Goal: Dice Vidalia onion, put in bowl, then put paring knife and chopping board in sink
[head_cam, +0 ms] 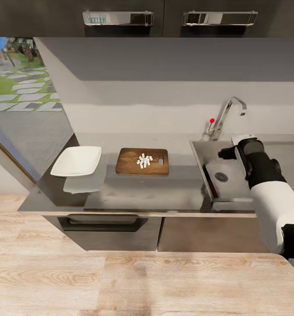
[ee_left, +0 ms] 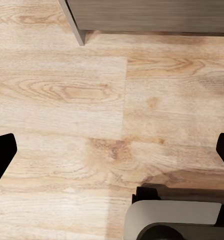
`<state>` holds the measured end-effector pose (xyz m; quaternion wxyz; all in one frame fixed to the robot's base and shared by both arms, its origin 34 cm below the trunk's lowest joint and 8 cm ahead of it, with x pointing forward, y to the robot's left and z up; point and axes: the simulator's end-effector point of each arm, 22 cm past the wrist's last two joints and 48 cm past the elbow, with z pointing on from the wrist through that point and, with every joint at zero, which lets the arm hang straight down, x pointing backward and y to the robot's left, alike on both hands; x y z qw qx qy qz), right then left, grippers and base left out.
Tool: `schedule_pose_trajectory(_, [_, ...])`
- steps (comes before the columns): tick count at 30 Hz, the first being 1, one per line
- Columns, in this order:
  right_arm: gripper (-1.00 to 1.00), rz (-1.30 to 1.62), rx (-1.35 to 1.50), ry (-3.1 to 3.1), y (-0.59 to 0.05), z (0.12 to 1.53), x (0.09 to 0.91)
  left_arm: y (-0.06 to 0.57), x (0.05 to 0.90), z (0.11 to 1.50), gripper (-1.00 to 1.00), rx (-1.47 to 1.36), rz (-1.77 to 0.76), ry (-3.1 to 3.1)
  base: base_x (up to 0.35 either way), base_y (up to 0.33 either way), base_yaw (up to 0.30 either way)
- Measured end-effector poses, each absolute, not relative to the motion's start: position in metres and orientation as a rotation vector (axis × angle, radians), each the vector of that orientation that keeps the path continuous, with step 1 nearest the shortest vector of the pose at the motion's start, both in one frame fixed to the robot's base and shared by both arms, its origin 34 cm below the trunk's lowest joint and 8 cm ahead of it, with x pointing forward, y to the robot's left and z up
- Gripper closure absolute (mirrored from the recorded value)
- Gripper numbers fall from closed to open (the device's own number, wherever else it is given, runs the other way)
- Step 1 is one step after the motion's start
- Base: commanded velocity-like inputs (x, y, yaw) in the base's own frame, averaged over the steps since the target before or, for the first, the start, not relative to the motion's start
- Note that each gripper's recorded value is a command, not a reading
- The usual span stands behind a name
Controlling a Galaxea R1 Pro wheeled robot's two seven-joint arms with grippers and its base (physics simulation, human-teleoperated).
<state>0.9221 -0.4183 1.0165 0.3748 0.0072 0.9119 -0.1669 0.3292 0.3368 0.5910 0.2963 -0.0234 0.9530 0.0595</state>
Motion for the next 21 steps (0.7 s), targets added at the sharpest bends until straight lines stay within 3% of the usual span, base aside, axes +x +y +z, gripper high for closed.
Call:
schedule_pose_trajectory(12, [-1.00, -0.404, 0.033, 2.264, -0.405, 1.068, 0.926, 0.338, 0.329, 0.591, -1.00, -0.062, 0.160, 2.534, 0.000, 0.000, 0.000])
schedule_pose_trajectory(21, [-1.00, -0.234, -0.037, 2.297, -0.355, 1.054, 0.931, 0.340, 0.330, 0.591, -1.00, -0.062, 0.165, 2.533, 0.000, 0.000, 0.000])
